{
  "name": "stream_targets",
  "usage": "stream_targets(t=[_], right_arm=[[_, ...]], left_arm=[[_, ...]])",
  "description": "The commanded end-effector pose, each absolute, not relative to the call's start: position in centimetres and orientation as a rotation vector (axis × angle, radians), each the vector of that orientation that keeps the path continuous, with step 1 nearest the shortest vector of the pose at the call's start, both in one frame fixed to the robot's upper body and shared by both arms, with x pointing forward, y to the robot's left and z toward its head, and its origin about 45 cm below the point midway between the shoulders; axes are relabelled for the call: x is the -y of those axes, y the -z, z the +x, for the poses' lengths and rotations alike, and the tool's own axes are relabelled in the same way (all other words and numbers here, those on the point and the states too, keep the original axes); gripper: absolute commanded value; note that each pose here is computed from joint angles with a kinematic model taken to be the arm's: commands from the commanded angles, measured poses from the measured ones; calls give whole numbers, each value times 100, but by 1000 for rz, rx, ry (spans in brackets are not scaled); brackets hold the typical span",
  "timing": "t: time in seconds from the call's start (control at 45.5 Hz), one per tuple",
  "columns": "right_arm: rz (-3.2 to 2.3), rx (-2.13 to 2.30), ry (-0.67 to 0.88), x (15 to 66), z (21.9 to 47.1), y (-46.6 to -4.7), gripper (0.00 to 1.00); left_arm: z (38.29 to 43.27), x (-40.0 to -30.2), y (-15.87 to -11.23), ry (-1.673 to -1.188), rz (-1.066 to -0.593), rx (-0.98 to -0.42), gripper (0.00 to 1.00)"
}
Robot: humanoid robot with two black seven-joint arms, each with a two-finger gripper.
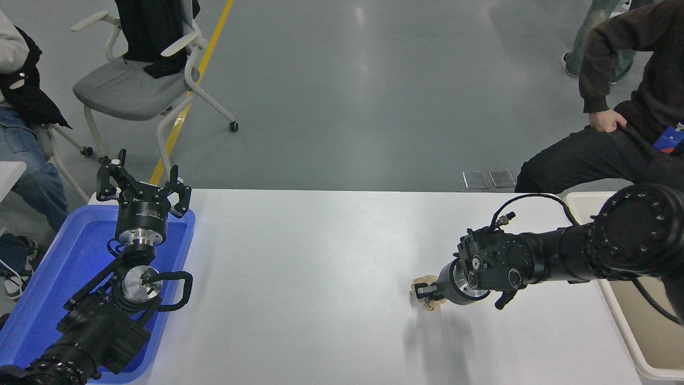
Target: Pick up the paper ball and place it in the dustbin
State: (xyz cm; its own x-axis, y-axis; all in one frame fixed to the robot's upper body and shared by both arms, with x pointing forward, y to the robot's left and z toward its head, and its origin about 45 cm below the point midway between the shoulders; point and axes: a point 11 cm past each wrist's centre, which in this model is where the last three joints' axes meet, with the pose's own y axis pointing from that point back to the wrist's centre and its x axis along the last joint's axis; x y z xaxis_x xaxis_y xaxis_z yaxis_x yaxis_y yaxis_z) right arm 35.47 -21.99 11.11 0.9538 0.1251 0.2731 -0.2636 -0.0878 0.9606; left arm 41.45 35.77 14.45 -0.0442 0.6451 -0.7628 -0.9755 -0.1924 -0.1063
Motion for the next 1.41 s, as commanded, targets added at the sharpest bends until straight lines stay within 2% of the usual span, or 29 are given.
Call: stream_targets(t=[0.0, 0.132, 0.286, 0.637, 0.681, 0.769, 0.879, 1.033, 1.231, 1.385], right_arm=[[1565, 121, -369, 2445, 3687, -1999, 0], [1523, 100, -405, 2481, 3586, -2839, 0], [1470, 87, -441, 2477, 3469, -3443, 0], [1399, 108, -486, 2414, 3418, -4168, 0], [1394, 105, -488, 2401, 3408, -4219, 0], [1386, 107, -491, 2401, 3397, -4287, 0], [1374, 118, -479, 2464, 3395, -4299, 0], [1350, 139, -450, 2622, 3409, -4268, 0], [1296, 166, -374, 3163, 3417, -4135, 0], [1235, 216, -328, 3887, 3471, -3987, 0]], left_arm=[[4139, -3579, -1437, -1594, -828, -538, 99], [4135, -3591, -1438, -1594, -826, -537, 99], [4134, -3597, -1436, -1596, -827, -537, 99], [4139, -3578, -1436, -1593, -827, -539, 99], [4140, -3590, -1445, -1593, -827, -536, 99], [4134, -3580, -1430, -1594, -826, -540, 99], [4139, -3595, -1443, -1595, -828, -536, 99], [4134, -3594, -1435, -1596, -825, -537, 99], [4139, -3579, -1436, -1594, -828, -540, 99], [4139, -3580, -1437, -1594, -830, -539, 99]])
